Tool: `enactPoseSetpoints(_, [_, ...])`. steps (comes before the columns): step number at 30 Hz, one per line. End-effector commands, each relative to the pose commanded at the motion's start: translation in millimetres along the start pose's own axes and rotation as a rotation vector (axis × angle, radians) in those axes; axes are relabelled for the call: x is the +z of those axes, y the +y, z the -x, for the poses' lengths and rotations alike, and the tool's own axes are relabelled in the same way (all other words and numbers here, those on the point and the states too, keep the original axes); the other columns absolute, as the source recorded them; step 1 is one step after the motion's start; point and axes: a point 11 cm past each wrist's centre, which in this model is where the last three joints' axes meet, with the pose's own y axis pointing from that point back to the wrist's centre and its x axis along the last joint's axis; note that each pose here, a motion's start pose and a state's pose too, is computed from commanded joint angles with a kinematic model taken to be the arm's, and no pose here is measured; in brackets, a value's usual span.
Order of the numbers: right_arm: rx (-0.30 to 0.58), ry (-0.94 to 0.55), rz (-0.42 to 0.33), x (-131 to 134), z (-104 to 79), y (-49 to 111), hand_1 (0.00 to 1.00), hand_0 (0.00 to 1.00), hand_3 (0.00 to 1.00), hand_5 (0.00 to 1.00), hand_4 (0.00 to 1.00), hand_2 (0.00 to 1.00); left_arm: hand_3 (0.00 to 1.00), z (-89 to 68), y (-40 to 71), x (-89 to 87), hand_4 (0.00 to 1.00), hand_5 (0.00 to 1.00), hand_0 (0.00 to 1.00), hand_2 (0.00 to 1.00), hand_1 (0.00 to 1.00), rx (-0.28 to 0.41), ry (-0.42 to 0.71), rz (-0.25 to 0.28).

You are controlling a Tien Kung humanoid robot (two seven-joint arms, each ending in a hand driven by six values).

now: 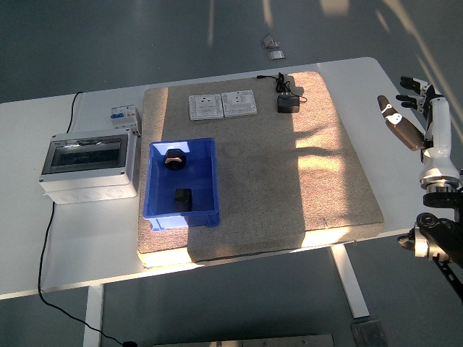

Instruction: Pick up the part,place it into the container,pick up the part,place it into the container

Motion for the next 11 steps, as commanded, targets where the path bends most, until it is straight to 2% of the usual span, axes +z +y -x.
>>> enactPoseSetpoints(4, [-0.023,0.013,0.018,5.3,6.0,3.7,0.761,0.754,0.800,0.534,0.848,0.795,0.584,-1.4,0.2,1.2,0.578,0.637,0.656,0.674,0.664,0.003,-0.005,-0.001])
enactPoseSetpoints(11, [0.017,0.012,0.030,10.9,-7.7,7.5,0.775,0.765,0.799,0.546,0.853,0.800,0.584,-6.3,0.1,2.3,0.574,0.632,0.657,0.676,0.666,0.012,-0.009,0.003])
